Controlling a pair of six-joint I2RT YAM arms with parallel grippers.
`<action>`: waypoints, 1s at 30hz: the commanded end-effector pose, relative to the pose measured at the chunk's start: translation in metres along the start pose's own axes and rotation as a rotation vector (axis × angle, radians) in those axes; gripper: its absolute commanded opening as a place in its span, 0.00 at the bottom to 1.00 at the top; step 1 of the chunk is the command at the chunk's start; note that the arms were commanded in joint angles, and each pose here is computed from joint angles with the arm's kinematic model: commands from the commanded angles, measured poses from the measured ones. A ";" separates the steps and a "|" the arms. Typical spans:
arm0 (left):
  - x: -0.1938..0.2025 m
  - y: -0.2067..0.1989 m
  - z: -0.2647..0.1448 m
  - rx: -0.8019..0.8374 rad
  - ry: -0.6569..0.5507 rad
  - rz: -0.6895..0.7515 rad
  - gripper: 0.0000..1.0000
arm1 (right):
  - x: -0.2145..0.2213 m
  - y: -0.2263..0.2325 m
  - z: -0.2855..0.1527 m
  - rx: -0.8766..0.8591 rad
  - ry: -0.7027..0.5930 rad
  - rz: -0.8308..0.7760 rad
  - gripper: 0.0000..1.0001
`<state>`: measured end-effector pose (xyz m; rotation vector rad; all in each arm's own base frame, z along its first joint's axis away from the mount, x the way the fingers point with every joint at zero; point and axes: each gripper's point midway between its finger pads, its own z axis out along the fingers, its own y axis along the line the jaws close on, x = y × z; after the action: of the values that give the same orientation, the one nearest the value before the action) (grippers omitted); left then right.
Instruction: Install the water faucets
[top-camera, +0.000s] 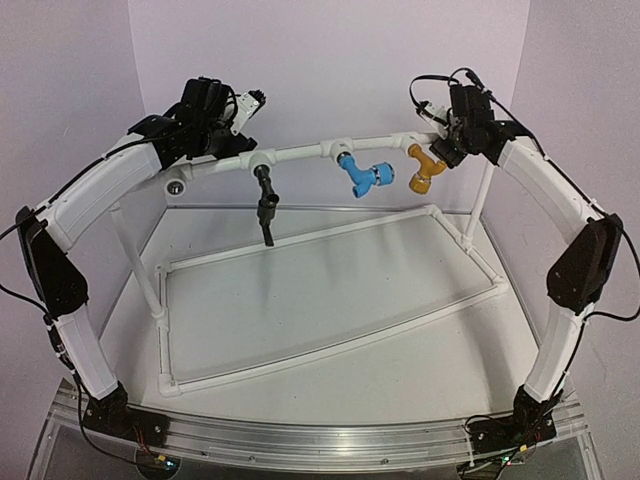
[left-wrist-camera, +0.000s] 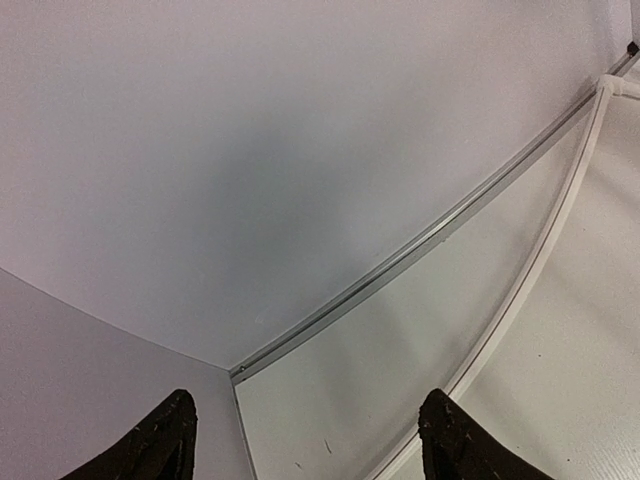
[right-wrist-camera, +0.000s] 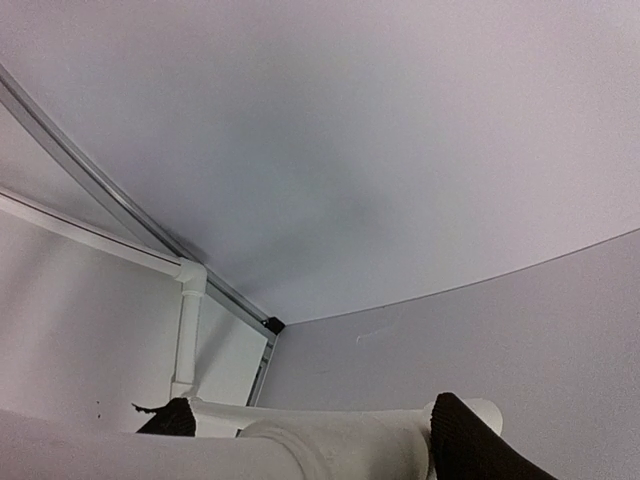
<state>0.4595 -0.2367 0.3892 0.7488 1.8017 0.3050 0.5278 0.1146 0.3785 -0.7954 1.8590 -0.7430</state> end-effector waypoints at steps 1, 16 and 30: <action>-0.013 -0.022 -0.028 0.123 -0.023 -0.092 0.76 | -0.070 -0.051 -0.019 0.102 -0.293 0.260 0.77; -0.010 -0.018 -0.037 0.121 -0.008 -0.131 0.77 | -0.085 -0.051 -0.021 0.080 -0.384 0.250 0.78; 0.000 -0.024 -0.026 0.111 0.035 -0.157 0.80 | -0.004 -0.032 -0.117 0.024 -0.354 0.063 0.91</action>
<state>0.4383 -0.2432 0.3737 0.6835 1.9253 0.1613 0.4610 0.1249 0.4290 -0.7825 1.6231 -0.5311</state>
